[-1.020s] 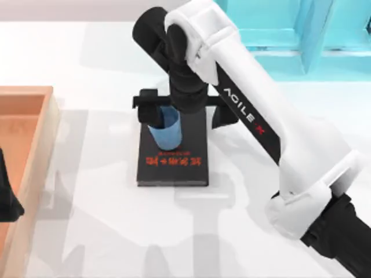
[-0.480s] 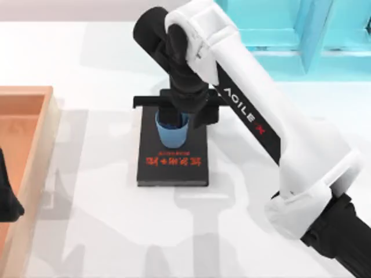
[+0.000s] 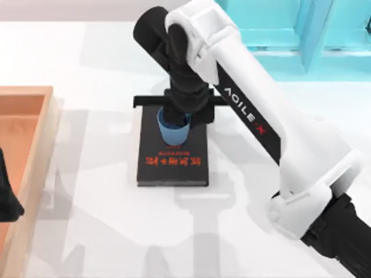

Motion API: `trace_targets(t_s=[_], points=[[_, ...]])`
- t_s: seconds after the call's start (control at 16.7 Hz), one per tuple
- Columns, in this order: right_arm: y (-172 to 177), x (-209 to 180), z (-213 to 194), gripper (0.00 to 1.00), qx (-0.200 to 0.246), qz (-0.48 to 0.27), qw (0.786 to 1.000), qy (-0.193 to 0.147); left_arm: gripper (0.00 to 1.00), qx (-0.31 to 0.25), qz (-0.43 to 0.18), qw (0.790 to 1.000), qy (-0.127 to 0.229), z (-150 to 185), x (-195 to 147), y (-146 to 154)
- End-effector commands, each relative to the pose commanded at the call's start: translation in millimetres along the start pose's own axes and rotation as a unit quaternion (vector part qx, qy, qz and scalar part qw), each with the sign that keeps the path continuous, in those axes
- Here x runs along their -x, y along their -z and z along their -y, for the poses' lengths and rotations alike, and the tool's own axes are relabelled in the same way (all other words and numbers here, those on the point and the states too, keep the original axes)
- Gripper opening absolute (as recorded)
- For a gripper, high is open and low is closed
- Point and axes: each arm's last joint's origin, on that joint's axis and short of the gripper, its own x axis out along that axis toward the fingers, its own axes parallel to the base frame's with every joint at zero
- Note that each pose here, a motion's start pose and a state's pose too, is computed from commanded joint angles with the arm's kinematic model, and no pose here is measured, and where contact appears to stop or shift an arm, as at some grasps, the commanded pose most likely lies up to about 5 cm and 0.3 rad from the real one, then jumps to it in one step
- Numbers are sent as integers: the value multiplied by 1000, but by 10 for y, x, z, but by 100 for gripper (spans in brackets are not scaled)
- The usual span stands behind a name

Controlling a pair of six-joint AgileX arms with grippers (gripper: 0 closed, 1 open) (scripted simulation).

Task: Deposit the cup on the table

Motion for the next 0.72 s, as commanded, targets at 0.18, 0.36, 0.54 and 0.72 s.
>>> trace_targets(t_s=[0.18,0.36,0.54,0.72], points=[[10,14,-16,0,2,1,1000,-1,100,0,0,1000,0,0,0,0],[-19,134,-32,0,4,3,1000,-3,100,0,0,1000,0,0,0,0],[-47,262,-46,0,7,-3,1000,1,100,0,0,1000,0,0,0,0],[-79,421,-25,0,3,-3,1000,2,100,0,0,1000,0,0,0,0]])
